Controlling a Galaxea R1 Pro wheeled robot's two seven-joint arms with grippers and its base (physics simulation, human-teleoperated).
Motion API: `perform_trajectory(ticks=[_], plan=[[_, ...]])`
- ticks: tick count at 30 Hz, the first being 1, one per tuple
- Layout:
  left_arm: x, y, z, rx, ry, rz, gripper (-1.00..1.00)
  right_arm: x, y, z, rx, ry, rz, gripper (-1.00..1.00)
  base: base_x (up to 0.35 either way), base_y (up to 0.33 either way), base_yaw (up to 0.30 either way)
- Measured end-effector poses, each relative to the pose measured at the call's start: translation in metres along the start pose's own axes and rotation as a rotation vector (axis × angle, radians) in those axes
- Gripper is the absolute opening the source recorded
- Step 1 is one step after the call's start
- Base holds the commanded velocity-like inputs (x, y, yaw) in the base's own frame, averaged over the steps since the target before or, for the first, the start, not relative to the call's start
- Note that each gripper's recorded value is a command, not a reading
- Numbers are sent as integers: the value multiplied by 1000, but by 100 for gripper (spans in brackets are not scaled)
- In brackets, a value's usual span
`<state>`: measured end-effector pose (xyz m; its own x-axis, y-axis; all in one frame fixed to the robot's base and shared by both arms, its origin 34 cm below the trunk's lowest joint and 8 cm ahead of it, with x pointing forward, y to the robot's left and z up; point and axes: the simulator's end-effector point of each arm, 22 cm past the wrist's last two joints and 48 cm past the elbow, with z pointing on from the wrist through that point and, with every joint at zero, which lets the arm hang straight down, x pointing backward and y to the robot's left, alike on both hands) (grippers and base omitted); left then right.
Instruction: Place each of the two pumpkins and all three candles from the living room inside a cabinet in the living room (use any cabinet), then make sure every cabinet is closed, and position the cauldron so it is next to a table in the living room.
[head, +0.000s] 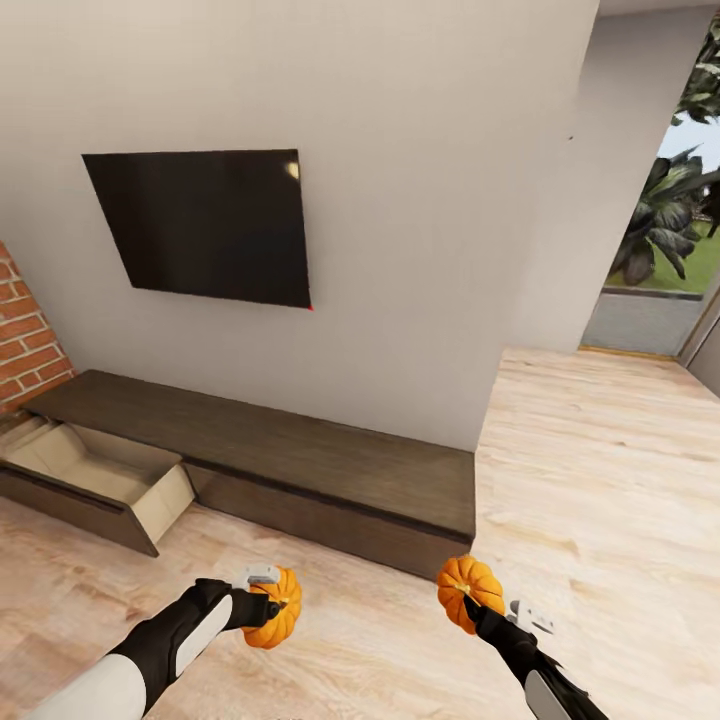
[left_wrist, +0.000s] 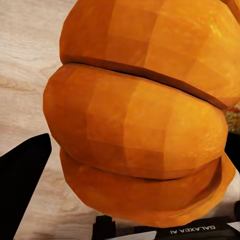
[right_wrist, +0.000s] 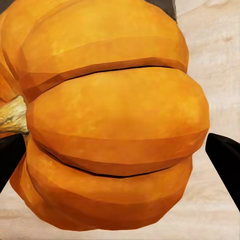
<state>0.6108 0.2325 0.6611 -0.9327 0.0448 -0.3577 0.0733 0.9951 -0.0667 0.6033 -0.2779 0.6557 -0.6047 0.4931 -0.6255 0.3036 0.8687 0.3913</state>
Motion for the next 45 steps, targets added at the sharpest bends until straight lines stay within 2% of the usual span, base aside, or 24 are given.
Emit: perform_trajectory(ticks=[3, 8, 11, 14, 16, 17, 18, 21, 26, 29, 31, 33, 38, 39, 40, 42, 44, 45], plan=[[4, 6, 1, -10, 10, 0, -100, 0, 0, 0, 0, 0, -1, -100, 0, 0, 290], [31, 23, 9, -51, 70, -4, -100, 0, 0, 0, 0, 0, -1, -100, 0, 0, 290], [68, 45, 15, -100, 150, 1, -100, 0, 0, 0, 0, 0, -1, -100, 0, 0, 290], [124, 81, 18, -188, 253, 7, -100, 0, 0, 0, 1, 1, -1, -100, 0, 0, 290], [123, 76, 21, -182, 236, 6, -100, 0, 0, 0, 1, 0, -1, -100, 0, 0, 290], [124, 79, 22, -192, 228, 22, -100, 0, 0, 0, 1, 0, -1, -100, 0, 0, 290], [119, 81, 24, -201, 191, 39, -100, 0, 0, 0, 0, 0, -1, -100, 0, 0, 290], [103, 82, 27, -205, 109, 49, -100, 0, 0, 0, 0, 0, -1, -100, 0, 0, 290], [91, 89, 27, -213, 48, 41, -100, 0, 0, 0, 0, 0, -1, -100, 0, 0, 290], [77, 107, 24, -240, -39, 17, -100, 0, 0, 0, 0, 0, -1, -100, 0, 0, 290], [70, 123, 21, -264, -108, -29, -100, 0, 0, 0, 0, 0, -1, -100, 0, 0, 290], [58, 134, 17, -280, -191, -100, -100, 0, 0, 0, -1, 1, -2, -100, 0, 0, 290], [54, 141, 14, -290, -227, -144, -100, 1, 1, 0, -4, 2, -2, -100, 0, 0, 290], [54, 142, 14, -293, -229, -158, -100, 1, 1, 0, -5, 3, -2, -100, 0, 0, 290], [54, 146, 13, -298, -235, -192, -100, 2, 2, 0, -6, 5, -1, -100, 0, 0, 290], [54, 164, 8, -319, -248, -279, -100, 2, 1, 0, -6, 5, -1, -100, 0, 0, 290], [57, 215, -9, -381, -296, -486, -100, 3, 2, 0, -7, 6, -2, -100, 0, 0, 291], [59, 226, -13, -398, -323, -573, -100, 3, 2, 0, -7, 7, -2, -100, 0, 0, 290]])
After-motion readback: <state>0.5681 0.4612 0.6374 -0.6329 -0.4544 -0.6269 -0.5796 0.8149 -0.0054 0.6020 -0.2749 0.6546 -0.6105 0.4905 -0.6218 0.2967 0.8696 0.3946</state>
